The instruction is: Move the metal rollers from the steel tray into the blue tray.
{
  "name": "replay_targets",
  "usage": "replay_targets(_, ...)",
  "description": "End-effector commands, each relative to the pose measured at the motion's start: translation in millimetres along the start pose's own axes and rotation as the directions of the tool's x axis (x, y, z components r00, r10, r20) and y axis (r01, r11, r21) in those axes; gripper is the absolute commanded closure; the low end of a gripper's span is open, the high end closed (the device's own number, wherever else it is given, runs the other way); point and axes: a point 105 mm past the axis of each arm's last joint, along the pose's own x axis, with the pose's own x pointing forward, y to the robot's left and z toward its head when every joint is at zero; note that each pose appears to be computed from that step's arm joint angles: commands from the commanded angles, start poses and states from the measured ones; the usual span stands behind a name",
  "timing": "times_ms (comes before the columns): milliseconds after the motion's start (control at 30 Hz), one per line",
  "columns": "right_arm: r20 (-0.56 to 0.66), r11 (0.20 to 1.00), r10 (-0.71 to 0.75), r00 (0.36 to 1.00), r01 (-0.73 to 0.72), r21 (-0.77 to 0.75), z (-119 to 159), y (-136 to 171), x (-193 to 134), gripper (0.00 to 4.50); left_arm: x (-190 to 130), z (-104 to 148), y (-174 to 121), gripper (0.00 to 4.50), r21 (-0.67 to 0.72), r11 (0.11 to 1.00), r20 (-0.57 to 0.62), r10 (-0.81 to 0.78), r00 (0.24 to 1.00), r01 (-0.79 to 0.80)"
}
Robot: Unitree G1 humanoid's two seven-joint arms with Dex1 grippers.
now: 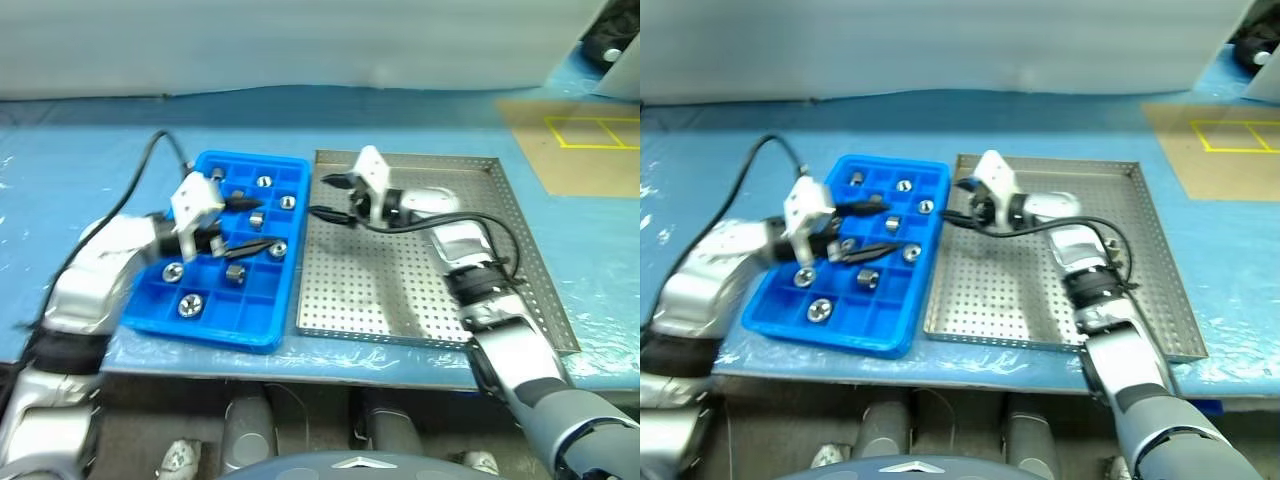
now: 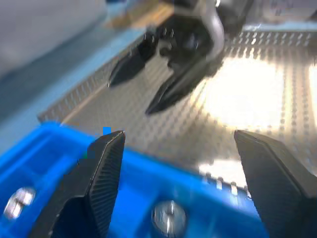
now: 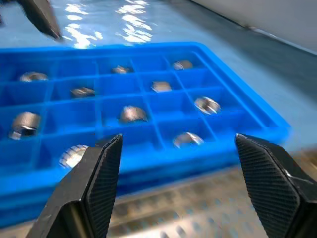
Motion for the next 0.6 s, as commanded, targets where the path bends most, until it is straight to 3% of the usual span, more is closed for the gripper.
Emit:
replay_targets(33,-0.006,0.981,-0.196,0.981,0.196,-0.006,-3,-31,-37,0.79,22,-1,-3,0.77,0.029,0.994,0.021,-0.103,0.994,0.102)
replay_targets(267,-0.116,0.874,-0.479,0.87,0.485,0.03,-42,-53,-115,0.79,62,3,-13,0.77,0.04,0.965,0.098,-0.261,0.96,0.259)
replay_targets(600,-0.198,0.819,-0.552,0.81,0.572,0.053,-71,-49,-136,0.79,75,2,-14,0.77,0.052,0.951,0.12,-0.308,0.944,0.304)
